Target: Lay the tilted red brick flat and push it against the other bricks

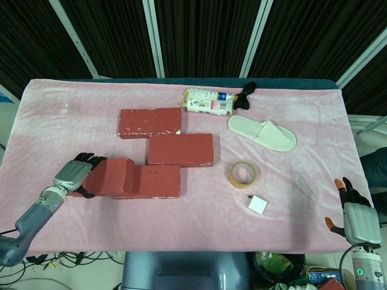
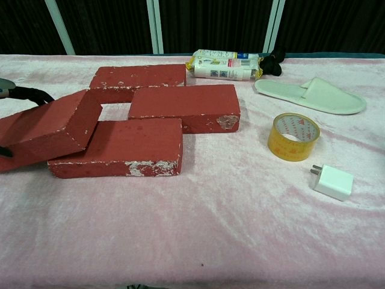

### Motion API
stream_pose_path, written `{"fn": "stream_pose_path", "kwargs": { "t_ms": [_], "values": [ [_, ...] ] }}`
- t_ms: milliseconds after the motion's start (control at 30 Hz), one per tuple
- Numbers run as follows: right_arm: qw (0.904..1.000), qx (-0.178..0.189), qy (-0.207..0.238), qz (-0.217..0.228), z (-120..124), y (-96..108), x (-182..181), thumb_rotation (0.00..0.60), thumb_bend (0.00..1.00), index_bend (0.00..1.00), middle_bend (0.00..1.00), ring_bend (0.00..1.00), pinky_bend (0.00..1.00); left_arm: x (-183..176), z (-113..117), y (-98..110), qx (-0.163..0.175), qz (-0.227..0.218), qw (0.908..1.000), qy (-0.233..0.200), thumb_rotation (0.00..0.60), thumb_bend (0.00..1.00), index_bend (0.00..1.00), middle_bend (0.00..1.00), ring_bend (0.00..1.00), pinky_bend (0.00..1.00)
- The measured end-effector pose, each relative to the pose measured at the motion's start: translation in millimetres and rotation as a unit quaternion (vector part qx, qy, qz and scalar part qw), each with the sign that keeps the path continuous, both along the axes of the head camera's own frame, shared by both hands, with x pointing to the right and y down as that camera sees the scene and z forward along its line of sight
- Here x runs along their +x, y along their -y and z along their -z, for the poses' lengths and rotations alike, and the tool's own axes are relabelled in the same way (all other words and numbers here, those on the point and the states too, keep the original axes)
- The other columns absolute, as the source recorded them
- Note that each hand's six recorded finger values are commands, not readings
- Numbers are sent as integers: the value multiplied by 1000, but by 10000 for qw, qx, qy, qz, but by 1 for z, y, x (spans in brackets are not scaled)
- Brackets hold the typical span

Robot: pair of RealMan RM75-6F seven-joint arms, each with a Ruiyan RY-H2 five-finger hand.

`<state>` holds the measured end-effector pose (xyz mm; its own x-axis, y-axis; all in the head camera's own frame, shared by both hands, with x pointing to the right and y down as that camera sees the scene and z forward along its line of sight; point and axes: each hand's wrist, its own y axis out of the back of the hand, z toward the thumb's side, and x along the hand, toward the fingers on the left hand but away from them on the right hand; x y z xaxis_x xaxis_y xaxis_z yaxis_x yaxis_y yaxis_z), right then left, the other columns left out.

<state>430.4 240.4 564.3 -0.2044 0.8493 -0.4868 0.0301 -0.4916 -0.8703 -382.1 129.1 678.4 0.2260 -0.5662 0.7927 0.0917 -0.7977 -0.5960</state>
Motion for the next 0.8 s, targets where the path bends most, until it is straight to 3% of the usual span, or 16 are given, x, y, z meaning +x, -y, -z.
{"fn": "stream_pose_path", "kwargs": {
  "t_ms": [800],
  "values": [
    [10000, -7, 8, -4, 0, 0, 0, 600, 157, 75, 10, 153, 230, -1, 2, 0, -32, -10, 10000, -31, 600, 34, 138, 187, 0, 0]
  ]
}}
